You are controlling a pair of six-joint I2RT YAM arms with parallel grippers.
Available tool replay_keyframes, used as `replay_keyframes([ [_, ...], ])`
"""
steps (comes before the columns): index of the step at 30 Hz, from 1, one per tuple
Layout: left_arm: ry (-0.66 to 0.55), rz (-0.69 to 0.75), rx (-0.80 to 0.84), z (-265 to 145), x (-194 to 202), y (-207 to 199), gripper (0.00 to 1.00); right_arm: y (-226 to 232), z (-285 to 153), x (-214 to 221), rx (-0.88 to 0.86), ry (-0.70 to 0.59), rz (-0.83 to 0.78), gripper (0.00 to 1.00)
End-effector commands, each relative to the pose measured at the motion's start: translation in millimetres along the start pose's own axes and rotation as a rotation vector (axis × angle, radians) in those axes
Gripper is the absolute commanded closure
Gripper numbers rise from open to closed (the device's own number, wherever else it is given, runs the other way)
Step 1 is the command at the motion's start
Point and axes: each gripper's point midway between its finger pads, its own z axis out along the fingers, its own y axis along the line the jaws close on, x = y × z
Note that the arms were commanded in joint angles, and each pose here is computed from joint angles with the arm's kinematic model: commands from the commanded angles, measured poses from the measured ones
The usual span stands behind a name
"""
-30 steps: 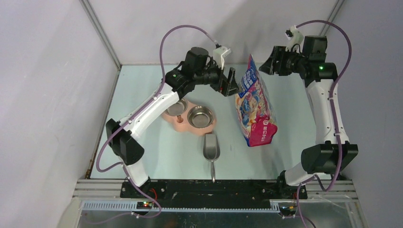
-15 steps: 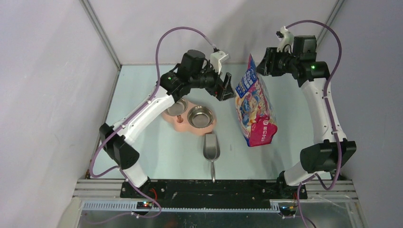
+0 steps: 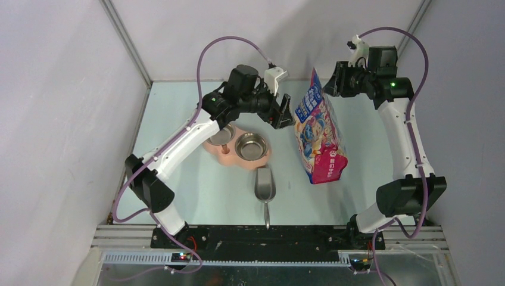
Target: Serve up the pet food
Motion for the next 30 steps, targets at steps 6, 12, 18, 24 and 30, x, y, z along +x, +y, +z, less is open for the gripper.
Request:
replay_keyframes([
  [6, -0.049, 0.065, -0.009, -13.7, -14.4, -9.2, 0.11, 9.6, -8.9, 5.7, -0.063, 0.013, -0.011, 0.57],
  [12, -0.044, 0.070, -0.019, -15.9, -11.9, -8.7, 0.11, 9.9, -9.3, 13.7, -0.056, 0.036, -0.033, 0.57],
  [18, -0.041, 0.075, -0.028, -17.0, -9.1, -8.5, 0.11, 4.0, -10.4, 16.8, -0.005, 0.041, -0.068, 0.57],
  [24, -0.039, 0.082, -0.030, -18.4, -8.2, -9.6, 0.10, 10.9, -17.4, 12.4, -0.024, 0.026, -0.086, 0.58],
  [30, -0.039, 0.084, -0.031, -18.8, -8.1, -10.3, 0.10, 26.7, -18.3, 5.1, -0.069, -0.001, -0.092, 0.56],
])
